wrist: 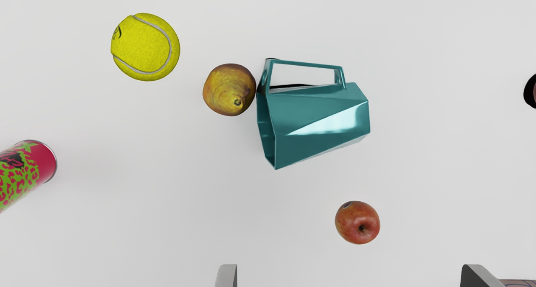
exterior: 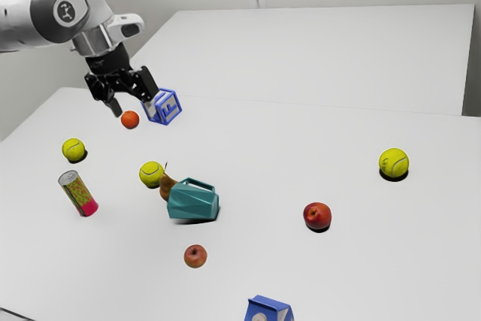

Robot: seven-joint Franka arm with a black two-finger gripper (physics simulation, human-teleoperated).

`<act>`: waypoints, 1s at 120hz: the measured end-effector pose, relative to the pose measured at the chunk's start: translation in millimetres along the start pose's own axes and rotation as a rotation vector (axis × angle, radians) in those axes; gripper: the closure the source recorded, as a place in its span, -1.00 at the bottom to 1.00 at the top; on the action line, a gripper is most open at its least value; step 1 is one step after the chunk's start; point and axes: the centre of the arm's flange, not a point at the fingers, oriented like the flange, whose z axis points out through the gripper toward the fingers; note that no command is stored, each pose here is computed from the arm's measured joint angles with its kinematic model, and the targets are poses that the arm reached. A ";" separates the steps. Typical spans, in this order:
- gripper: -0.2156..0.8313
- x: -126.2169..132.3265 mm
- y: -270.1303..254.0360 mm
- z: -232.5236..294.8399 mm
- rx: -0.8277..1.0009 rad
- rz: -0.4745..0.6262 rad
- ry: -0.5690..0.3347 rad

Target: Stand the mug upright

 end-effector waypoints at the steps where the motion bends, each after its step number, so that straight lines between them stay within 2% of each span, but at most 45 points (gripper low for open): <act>1: -0.54 -0.4 -0.5 1.7 -0.003 -0.001 0.000; 61: -0.54 -8.2 -53.6 102.0 -0.174 -0.071 0.028; 120: -0.54 -24.7 -68.0 161.1 -0.265 -0.048 0.080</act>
